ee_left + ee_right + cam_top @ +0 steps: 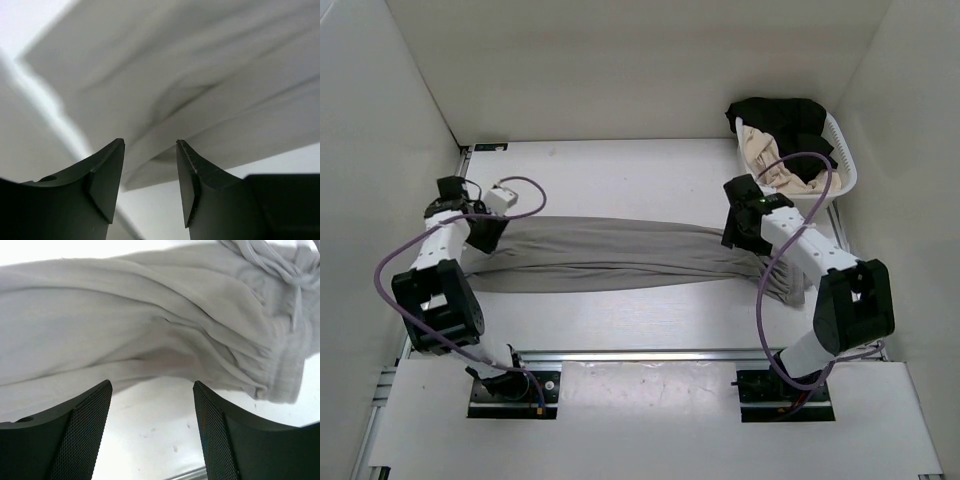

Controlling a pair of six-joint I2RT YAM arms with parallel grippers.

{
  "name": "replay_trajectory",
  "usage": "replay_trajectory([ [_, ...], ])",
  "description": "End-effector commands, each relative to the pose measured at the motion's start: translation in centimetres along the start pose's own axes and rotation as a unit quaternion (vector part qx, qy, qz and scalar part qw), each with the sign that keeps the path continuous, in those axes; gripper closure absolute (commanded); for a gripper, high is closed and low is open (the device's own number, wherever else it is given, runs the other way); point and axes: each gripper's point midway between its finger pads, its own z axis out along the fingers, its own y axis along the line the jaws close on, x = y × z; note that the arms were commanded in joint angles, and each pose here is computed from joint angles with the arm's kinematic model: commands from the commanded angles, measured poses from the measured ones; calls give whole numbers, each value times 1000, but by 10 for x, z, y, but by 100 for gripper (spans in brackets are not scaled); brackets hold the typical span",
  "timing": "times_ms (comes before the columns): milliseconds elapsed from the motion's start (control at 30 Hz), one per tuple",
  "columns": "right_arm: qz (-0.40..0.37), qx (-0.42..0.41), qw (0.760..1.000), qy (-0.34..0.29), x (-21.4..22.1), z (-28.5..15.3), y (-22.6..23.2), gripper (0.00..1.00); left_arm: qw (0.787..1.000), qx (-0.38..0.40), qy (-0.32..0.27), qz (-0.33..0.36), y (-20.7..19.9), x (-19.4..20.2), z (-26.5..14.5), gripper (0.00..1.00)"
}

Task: Fold and stack the trousers
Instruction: Fold the trousers

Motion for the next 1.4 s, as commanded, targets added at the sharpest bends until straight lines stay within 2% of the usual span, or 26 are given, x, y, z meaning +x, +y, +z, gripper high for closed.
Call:
replay_trajectory([
  [0,8,36,998,46,29,-3,-27,28,997,80,-1,12,-41,5,20,43],
  [67,44,47,997,50,36,-7,-43,28,994,106,-21,-11,-48,-10,24,43],
  [233,156,77,983,51,63,-5,-90,28,989,140,-7,40,-86,-29,39,42],
  [267,161,85,981,67,80,2,-98,28,990,130,8,60,-94,-31,45,40],
  [333,188,82,976,74,87,6,-106,28,988,138,18,70,-102,-31,54,37],
  [500,179,83,977,82,98,9,-113,28,989,134,32,59,-100,-27,63,35],
  [633,190,90,975,76,100,11,-120,28,987,135,55,63,-105,-16,69,42],
  [733,204,98,970,88,106,16,-126,28,986,138,66,63,-109,-8,70,55],
  [900,224,99,964,105,112,25,-134,28,990,122,33,66,-105,-21,50,59],
  [1100,232,110,956,141,122,37,-136,28,988,133,37,68,-113,-12,43,84],
  [1367,261,115,946,152,122,47,-145,28,983,145,55,97,-123,8,31,86],
])
